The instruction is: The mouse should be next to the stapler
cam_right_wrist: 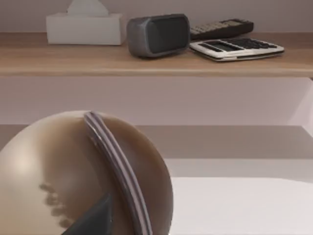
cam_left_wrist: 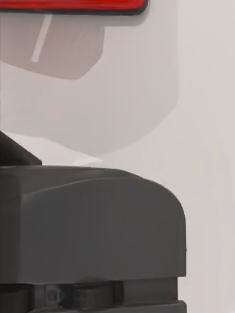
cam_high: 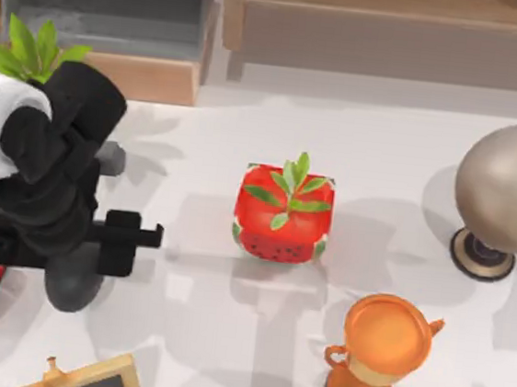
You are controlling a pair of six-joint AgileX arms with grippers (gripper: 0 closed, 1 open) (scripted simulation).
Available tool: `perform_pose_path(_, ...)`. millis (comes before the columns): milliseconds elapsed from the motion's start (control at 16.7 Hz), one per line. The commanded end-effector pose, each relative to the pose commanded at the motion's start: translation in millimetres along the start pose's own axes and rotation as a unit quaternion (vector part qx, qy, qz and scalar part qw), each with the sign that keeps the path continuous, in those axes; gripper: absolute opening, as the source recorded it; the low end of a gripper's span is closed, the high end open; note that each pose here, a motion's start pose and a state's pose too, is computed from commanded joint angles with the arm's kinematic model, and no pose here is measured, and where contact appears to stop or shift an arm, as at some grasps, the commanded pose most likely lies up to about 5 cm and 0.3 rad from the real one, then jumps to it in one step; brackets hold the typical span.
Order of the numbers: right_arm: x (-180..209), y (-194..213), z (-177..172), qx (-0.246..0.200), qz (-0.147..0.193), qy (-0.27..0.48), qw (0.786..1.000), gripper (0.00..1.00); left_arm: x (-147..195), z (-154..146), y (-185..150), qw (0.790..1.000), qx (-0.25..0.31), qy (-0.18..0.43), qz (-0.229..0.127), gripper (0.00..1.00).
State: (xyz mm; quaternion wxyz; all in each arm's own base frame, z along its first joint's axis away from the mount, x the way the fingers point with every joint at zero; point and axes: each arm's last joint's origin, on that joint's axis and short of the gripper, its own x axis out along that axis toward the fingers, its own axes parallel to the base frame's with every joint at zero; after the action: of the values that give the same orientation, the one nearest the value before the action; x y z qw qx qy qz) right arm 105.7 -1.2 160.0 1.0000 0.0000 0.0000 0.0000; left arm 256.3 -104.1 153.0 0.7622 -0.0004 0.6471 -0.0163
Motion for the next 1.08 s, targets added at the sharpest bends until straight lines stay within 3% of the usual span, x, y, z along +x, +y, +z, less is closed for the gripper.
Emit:
perform_pose_path(540, 0, 0, 0, 0.000, 0.000, 0.000, 1.000, 1.00, 15, -8, 2, 1.000, 0.004, 0.030, 0.009, 0.00)
perform_pose_path(1080, 0, 0, 0, 0.000, 0.000, 0.000, 1.000, 1.00, 15, -8, 2, 1.000, 0.004, 0.030, 0.009, 0.68)
